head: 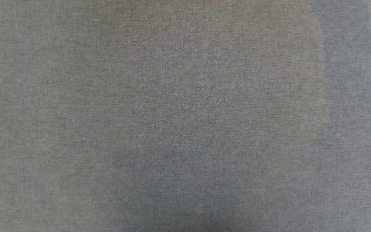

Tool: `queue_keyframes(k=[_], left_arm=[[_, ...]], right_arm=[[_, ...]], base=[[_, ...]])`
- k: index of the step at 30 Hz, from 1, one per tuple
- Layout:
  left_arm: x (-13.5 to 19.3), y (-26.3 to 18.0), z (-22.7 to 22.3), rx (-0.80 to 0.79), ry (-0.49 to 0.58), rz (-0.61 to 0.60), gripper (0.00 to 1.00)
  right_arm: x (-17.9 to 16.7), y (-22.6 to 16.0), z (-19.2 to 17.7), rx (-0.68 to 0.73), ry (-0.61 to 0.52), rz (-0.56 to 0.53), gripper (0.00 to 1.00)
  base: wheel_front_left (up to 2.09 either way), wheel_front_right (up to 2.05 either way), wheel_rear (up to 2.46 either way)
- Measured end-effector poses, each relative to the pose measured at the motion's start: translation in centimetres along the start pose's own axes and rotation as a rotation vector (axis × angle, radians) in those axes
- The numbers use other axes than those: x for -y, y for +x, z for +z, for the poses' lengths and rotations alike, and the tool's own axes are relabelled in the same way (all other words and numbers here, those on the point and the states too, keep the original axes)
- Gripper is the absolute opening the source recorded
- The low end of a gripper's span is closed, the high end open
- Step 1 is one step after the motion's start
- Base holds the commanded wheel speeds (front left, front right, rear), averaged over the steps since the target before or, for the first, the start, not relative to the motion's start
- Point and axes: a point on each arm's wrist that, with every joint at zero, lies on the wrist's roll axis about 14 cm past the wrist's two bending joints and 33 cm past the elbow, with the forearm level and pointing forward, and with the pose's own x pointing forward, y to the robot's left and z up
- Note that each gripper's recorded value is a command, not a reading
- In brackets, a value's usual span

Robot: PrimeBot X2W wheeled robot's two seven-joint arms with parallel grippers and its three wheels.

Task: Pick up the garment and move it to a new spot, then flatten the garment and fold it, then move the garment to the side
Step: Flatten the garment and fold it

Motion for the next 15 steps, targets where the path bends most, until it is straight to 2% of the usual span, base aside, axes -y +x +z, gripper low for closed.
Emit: queue_keyframes(k=[7, 15], left_arm=[[0.8, -2.6, -3.7, -0.056, -0.066, -0.015, 0.00], [1.6, -7.7, -7.4, -0.150, -0.141, 0.016, 0.00]], right_arm=[[-3.5, -1.7, -3.7, -0.033, 0.062, 0.070, 0.00], [-7.4, -6.7, -8.1, -0.118, 0.167, 0.154, 0.00]], base=[[0.00, 0.00, 0.00], [0.00, 0.00, 0.00]])
